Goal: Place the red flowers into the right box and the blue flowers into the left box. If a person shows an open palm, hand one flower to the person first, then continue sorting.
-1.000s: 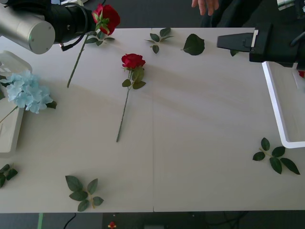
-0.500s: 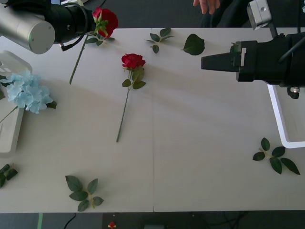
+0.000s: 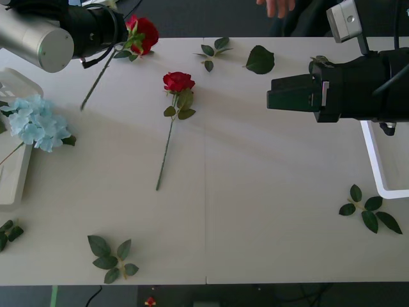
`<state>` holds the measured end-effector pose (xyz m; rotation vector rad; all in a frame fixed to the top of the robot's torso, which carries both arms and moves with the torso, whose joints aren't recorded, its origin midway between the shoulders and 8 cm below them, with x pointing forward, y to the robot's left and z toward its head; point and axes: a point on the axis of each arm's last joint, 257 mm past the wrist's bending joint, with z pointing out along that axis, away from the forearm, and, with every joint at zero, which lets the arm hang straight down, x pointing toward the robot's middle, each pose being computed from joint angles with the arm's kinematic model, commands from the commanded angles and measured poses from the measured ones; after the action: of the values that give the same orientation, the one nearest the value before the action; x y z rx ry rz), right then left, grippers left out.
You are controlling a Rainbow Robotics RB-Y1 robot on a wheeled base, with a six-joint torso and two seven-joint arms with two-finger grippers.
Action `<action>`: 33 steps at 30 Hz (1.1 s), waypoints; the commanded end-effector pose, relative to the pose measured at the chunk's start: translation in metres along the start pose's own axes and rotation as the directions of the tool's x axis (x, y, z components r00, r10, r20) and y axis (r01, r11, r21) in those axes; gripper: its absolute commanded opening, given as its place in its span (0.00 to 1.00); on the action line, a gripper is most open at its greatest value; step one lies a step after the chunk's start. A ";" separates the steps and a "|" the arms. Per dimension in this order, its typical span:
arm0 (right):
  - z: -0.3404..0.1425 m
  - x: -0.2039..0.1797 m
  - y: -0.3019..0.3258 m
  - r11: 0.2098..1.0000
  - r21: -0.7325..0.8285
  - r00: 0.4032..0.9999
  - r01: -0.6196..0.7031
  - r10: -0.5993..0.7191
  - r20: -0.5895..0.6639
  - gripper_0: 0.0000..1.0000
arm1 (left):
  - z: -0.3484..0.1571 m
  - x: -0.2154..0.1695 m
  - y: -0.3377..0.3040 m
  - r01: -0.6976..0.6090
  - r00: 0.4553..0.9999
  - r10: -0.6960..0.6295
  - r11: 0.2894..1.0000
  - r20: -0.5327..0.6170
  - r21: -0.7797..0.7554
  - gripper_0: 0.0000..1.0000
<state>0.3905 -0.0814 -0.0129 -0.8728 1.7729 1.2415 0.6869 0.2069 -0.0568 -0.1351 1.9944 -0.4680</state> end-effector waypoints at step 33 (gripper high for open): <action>0.005 0.004 0.021 0.997 -0.058 0.999 0.045 -0.045 0.014 1.00 | -0.025 -0.028 0.067 -0.104 0.995 0.101 0.976 -0.024 -0.192 1.00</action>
<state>0.3860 -0.0814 -0.0138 -0.8842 1.7546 1.2559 0.6816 0.2540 -0.0842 -0.1633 2.0871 -0.2820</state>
